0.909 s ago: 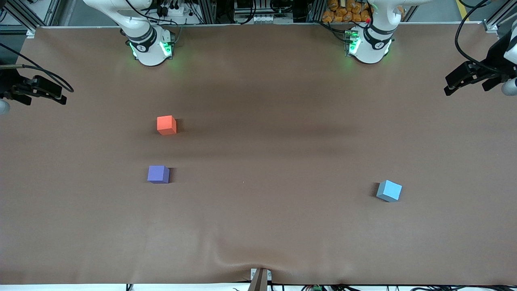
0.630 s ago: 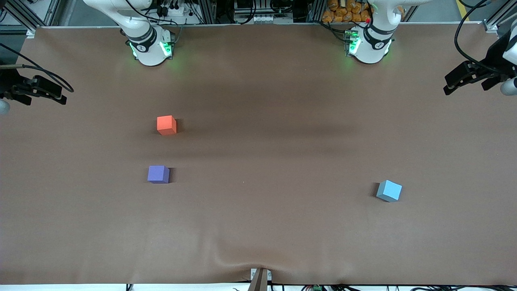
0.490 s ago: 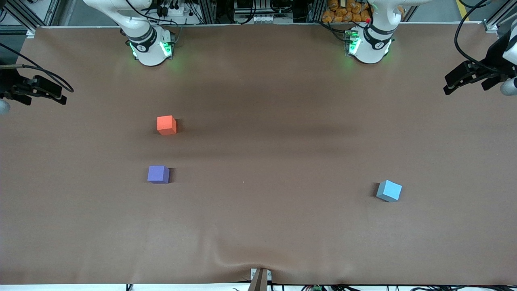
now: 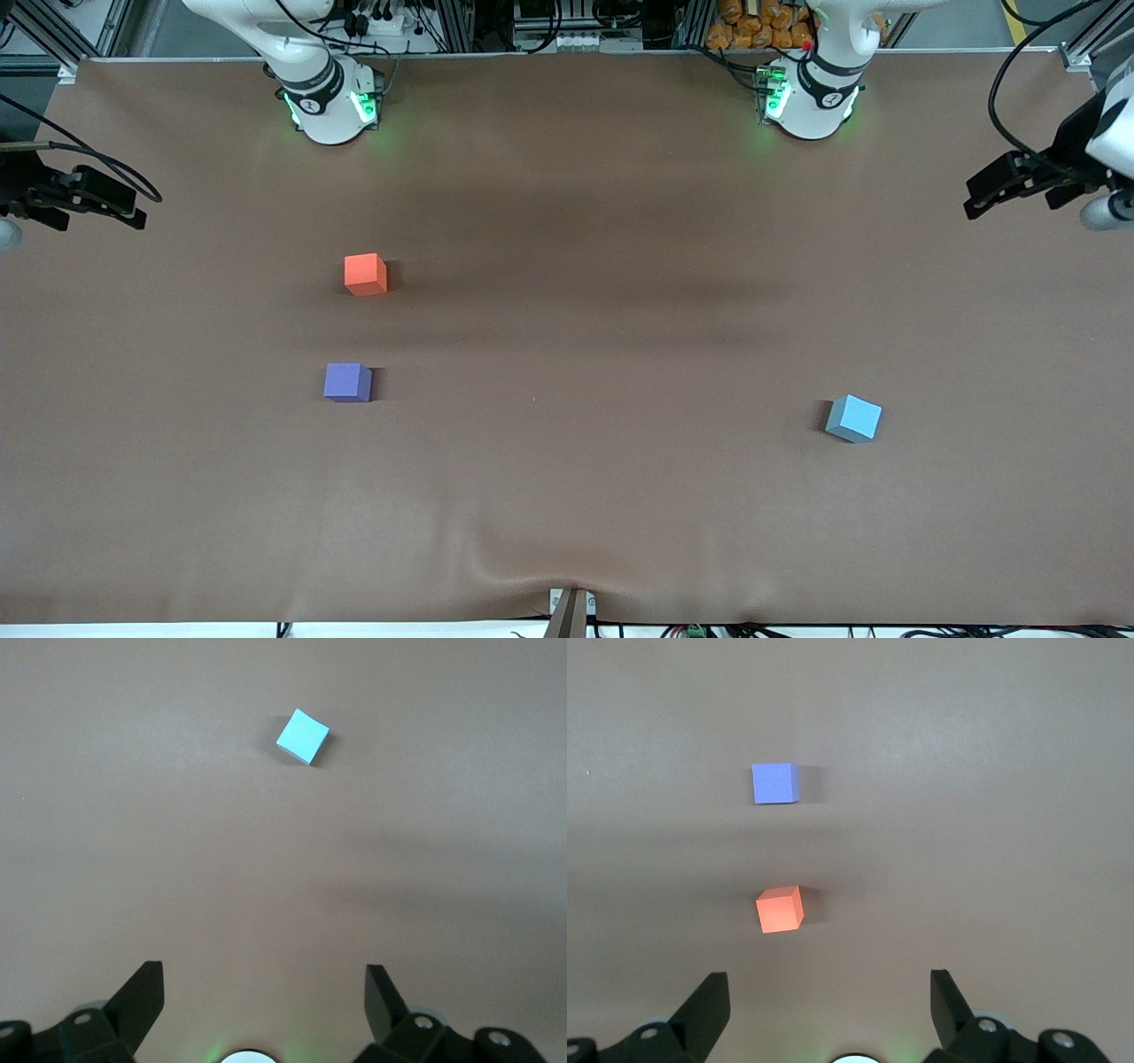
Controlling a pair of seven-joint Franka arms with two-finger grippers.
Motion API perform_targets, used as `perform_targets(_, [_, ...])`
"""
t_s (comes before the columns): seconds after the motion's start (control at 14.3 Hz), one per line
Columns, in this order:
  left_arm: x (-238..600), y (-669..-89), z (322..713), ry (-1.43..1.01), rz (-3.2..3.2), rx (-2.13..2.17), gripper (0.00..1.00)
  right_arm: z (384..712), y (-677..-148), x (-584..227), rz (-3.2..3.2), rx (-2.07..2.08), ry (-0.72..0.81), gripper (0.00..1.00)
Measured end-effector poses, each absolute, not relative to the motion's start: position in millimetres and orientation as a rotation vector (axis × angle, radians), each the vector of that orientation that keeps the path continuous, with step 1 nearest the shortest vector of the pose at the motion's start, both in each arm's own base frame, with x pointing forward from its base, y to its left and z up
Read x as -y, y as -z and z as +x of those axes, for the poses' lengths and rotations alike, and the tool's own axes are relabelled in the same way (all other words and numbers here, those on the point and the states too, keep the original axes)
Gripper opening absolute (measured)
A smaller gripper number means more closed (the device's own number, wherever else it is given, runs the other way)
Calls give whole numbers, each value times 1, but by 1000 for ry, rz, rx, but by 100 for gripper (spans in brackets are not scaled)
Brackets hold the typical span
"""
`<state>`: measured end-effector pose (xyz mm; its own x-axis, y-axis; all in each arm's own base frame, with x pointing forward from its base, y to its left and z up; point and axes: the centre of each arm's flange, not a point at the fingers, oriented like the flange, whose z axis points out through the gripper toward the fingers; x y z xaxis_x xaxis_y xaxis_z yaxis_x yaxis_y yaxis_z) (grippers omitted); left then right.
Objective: Place blue block between orange and purple blocks
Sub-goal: 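Reach the left gripper down toward the light blue block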
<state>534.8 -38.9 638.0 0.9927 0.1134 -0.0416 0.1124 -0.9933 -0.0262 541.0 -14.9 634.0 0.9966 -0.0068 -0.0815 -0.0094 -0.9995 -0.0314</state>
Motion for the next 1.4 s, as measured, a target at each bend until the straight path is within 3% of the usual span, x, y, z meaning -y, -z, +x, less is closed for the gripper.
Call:
perform_targets(0.7, [47,-603,573,1,-3127,154,100,541,-634,15,-3107,-13,-128,100])
perform_targets(1.12, [58,-519,622,-35,-3138,120,100,541,-633,15,-3107,-14,-130,100])
perform_targets(1.4, [79,-430,643,-125,-3118,51,100,541,-633,15,-3107,-14,-130,100])
